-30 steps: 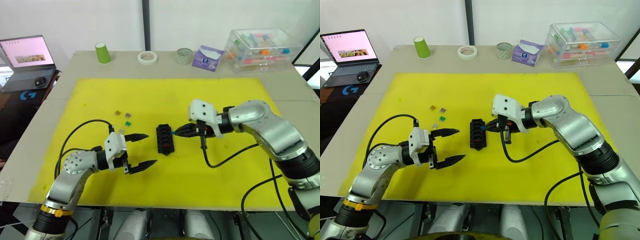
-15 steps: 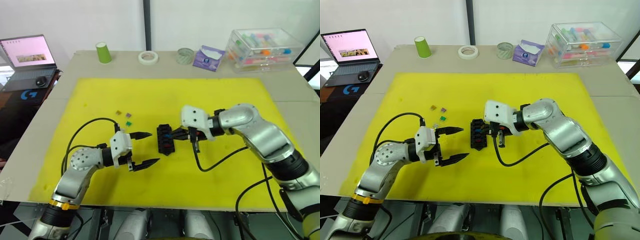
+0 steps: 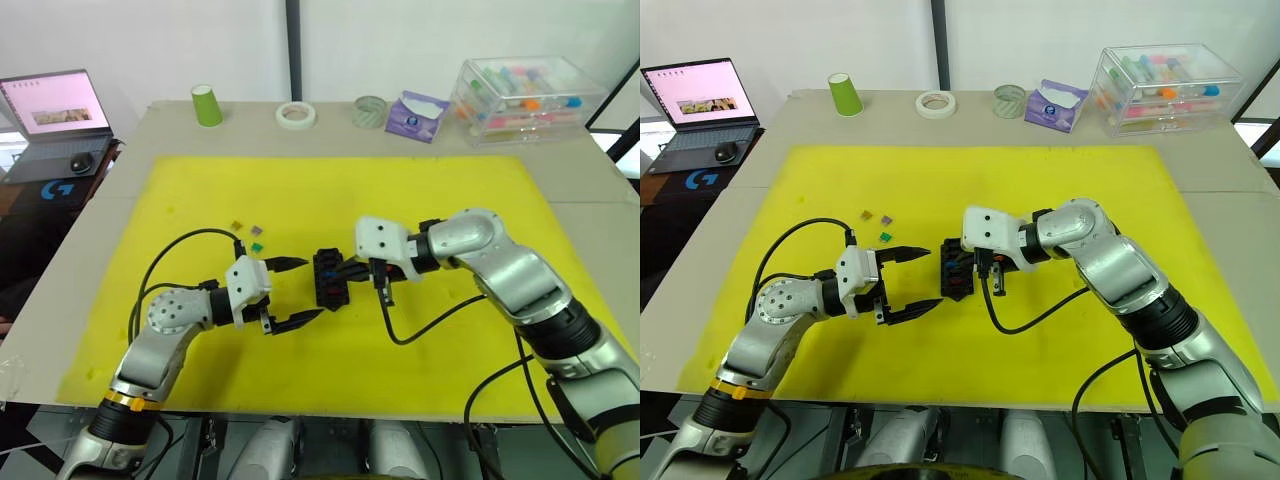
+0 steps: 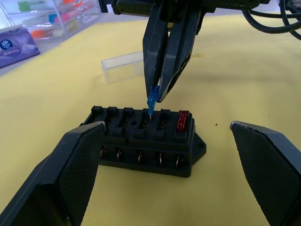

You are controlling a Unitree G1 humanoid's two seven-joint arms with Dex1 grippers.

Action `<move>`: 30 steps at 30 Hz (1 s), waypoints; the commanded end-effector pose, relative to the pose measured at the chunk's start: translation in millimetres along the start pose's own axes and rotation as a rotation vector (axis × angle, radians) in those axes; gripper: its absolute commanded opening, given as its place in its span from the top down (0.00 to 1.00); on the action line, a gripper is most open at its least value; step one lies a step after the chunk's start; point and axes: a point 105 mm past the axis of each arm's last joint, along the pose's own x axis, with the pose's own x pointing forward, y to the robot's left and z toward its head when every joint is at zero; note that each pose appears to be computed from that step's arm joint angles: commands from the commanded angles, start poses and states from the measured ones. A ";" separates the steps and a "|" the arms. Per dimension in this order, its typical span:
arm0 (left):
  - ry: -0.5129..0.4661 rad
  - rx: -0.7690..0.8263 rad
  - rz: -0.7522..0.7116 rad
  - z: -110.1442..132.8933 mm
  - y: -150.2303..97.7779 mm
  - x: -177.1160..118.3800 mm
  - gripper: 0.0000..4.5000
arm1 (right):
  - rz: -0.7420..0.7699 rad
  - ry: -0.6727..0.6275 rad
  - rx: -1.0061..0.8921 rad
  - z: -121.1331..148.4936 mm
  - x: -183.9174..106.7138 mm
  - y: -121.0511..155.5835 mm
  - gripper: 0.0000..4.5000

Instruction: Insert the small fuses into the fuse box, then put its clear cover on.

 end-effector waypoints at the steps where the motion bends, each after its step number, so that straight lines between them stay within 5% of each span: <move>1: -0.019 0.034 -0.001 8.2 2.0 2.4 0.01 | -0.009 -0.010 -0.057 9.9 -2.3 -4.4 1.00; 30: -0.014 0.053 -0.016 8.9 2.4 4.2 0.01 | 0.026 0.039 -0.110 -2.2 2.0 -2.4 1.00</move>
